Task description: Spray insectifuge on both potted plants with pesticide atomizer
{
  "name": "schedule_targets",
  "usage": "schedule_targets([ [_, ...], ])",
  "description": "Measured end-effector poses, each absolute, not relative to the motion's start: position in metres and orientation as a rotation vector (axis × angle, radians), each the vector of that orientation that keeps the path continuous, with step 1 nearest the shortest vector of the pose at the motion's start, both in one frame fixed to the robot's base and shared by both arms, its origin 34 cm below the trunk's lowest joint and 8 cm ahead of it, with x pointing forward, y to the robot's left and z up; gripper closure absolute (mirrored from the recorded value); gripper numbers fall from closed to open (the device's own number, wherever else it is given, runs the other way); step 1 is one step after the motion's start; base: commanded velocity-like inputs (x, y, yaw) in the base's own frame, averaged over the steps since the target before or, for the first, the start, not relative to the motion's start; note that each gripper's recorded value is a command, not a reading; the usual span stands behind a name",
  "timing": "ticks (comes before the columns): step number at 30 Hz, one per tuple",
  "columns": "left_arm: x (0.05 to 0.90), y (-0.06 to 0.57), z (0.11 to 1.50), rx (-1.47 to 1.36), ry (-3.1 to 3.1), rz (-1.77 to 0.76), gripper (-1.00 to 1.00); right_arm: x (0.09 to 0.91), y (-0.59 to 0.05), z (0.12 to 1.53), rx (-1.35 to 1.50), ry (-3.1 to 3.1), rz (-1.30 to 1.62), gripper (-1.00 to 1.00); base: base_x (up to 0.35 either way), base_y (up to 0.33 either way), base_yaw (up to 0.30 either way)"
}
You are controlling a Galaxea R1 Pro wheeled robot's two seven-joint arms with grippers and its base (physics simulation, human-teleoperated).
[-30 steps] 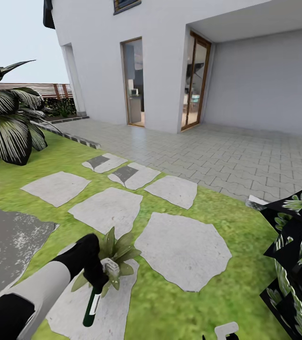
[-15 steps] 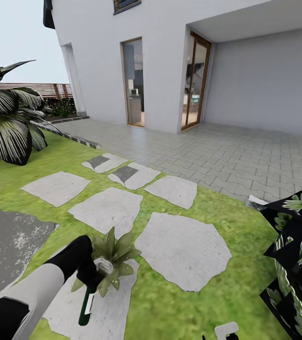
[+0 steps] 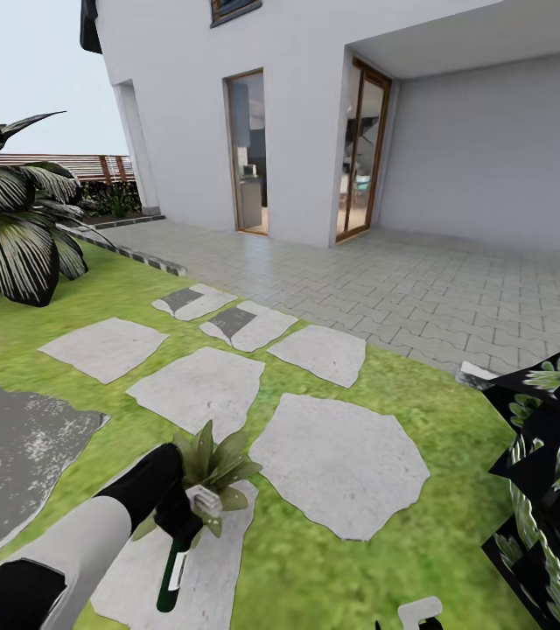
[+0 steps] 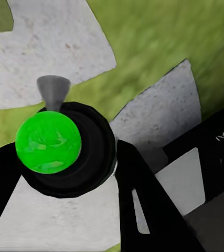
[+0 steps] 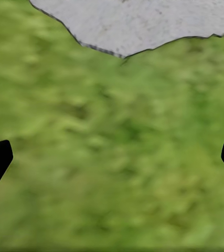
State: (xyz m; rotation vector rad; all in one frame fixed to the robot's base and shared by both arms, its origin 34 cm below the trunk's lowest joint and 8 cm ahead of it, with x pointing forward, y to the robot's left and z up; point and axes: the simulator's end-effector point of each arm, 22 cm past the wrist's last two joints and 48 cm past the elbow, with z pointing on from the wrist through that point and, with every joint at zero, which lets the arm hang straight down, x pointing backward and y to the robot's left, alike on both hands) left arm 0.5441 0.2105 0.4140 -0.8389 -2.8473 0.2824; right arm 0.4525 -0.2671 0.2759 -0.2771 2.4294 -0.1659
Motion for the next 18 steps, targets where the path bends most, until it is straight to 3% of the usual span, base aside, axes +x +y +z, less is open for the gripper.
schedule_targets([
  [14, 0.526, 0.211, 0.401, -0.824, -2.833, 0.287, 1.0, 0.453, -0.267, 0.276, -0.275, 2.428, -0.166, -1.0, 0.0, 0.0, 0.0],
  [18, 0.54, 0.204, 0.409, -0.822, -2.878, 0.311, 1.0, 0.453, -0.267, 0.276, -0.275, 2.428, -0.166, -1.0, 0.0, 0.0, 0.153],
])
